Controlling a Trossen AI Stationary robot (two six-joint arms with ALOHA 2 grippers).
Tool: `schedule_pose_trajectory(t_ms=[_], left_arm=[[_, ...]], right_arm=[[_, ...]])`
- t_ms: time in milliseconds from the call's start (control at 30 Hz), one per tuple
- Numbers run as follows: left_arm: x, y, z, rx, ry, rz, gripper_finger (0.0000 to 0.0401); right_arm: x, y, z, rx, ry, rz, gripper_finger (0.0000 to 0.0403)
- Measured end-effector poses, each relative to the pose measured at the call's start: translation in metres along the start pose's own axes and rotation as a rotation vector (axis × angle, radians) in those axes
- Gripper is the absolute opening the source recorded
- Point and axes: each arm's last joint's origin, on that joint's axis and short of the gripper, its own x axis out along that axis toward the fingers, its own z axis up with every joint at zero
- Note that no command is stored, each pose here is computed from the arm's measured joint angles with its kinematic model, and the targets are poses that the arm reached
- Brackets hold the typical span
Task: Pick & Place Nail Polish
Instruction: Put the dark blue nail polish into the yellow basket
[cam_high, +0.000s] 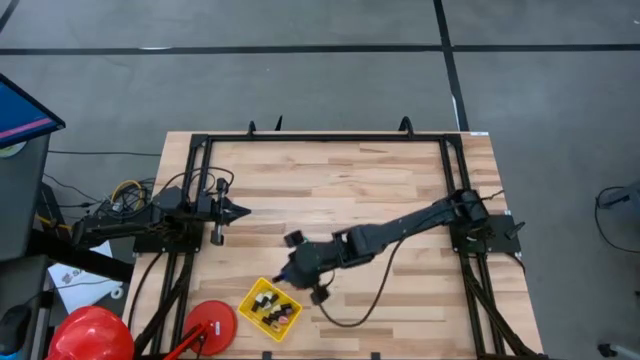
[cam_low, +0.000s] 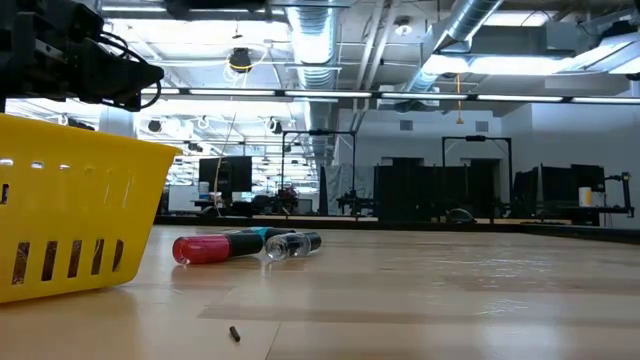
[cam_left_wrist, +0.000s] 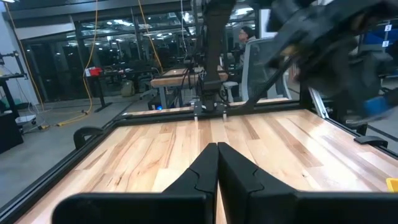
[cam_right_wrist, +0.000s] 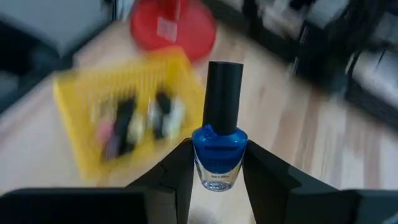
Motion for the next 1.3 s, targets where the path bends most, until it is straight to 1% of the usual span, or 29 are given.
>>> schedule_pose_trajectory(t_ms=[33,100,167,267,300,433,533,667,833,900,967,1067,1200,1300], left_arm=[[0.000,0.000,0.000,0.000,0.000,0.000,0.0001],[0.000,0.000,0.000,0.000,0.000,0.000,0.0001],[0.000,0.000,0.000,0.000,0.000,0.000,0.0001],[0.000,0.000,0.000,0.000,0.001,0.000,0.0001],[0.000,0.000,0.000,0.000,0.000,0.000,0.0001],[0.000,0.000,0.000,0.000,0.000,0.000,0.0001],[0.000,0.000,0.000,0.000,0.001,0.000,0.0001],[0.000,0.000,0.000,0.000,0.000,0.000,0.0001],[0.000,0.000,0.000,0.000,0.000,0.000,0.0001],[0.000,0.000,0.000,0.000,0.000,0.000,0.0001],[0.000,0.000,0.000,0.000,0.000,0.000,0.0001],[0.000,0.000,0.000,0.000,0.000,0.000,0.0001],[0.000,0.000,0.000,0.000,0.000,0.000,0.0001],[0.000,0.000,0.000,0.000,0.000,0.000,0.0001]], right_arm=[[0.005,0.002,0.003,-0.002,-0.038,-0.007,0.0114],[0.009,0.010,0.001,-0.013,-0.023,0.011,0.0116],[0.024,0.017,0.001,-0.015,-0.069,0.011,0.0117],[0.042,0.024,-0.011,-0.019,-0.042,0.034,0.0117],[0.050,0.025,-0.013,-0.012,-0.061,0.033,0.0117],[0.066,0.028,-0.022,-0.005,-0.067,0.029,0.0117],[0.069,0.030,-0.024,-0.002,-0.057,0.033,0.0118],[0.068,0.030,-0.022,0.032,-0.073,0.036,0.0117],[0.067,0.031,-0.018,0.045,-0.122,0.089,0.0117],[0.075,0.034,-0.021,0.043,-0.134,0.094,0.0117],[0.079,0.038,-0.026,0.045,-0.114,0.104,0.0118],[0.084,0.038,-0.026,0.066,-0.141,0.100,0.0118],[0.091,0.041,-0.035,0.076,-0.099,0.109,0.0118],[0.092,0.041,-0.035,0.079,-0.103,0.109,0.0118]])
